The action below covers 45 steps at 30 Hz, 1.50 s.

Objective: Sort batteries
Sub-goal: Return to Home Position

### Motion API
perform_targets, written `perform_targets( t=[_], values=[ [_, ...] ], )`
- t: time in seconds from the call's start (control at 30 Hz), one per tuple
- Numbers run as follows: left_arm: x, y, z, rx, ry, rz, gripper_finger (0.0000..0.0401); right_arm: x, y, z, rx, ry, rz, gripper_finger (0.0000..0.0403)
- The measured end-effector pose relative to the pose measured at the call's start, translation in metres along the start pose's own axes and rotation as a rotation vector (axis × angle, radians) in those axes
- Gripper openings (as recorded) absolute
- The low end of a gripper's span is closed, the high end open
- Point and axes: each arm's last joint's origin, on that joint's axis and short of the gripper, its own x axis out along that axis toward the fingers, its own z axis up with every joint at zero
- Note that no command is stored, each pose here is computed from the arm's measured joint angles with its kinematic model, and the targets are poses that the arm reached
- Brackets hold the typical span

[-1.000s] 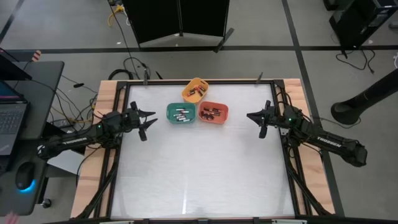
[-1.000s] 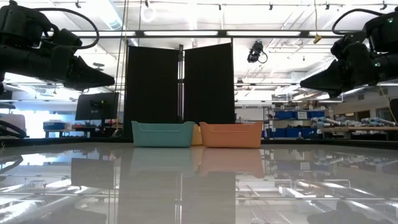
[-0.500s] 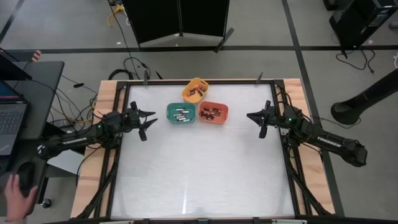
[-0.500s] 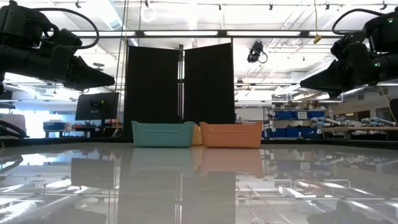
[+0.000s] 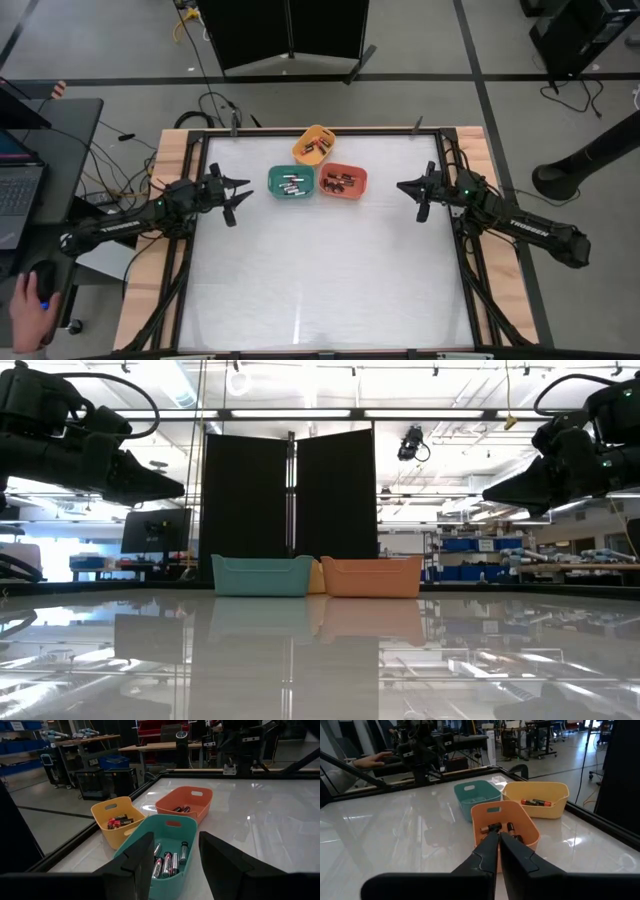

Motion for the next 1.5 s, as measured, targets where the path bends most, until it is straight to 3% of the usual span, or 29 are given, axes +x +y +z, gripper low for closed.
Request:
perform_targets(
  t=[1.5],
  values=[
    [0.0000,0.0000,0.0000,0.000,0.000,0.000,0.0163,0.0000,0.0000,0.0000,0.000,0.000,0.000,0.0030]
  ],
)
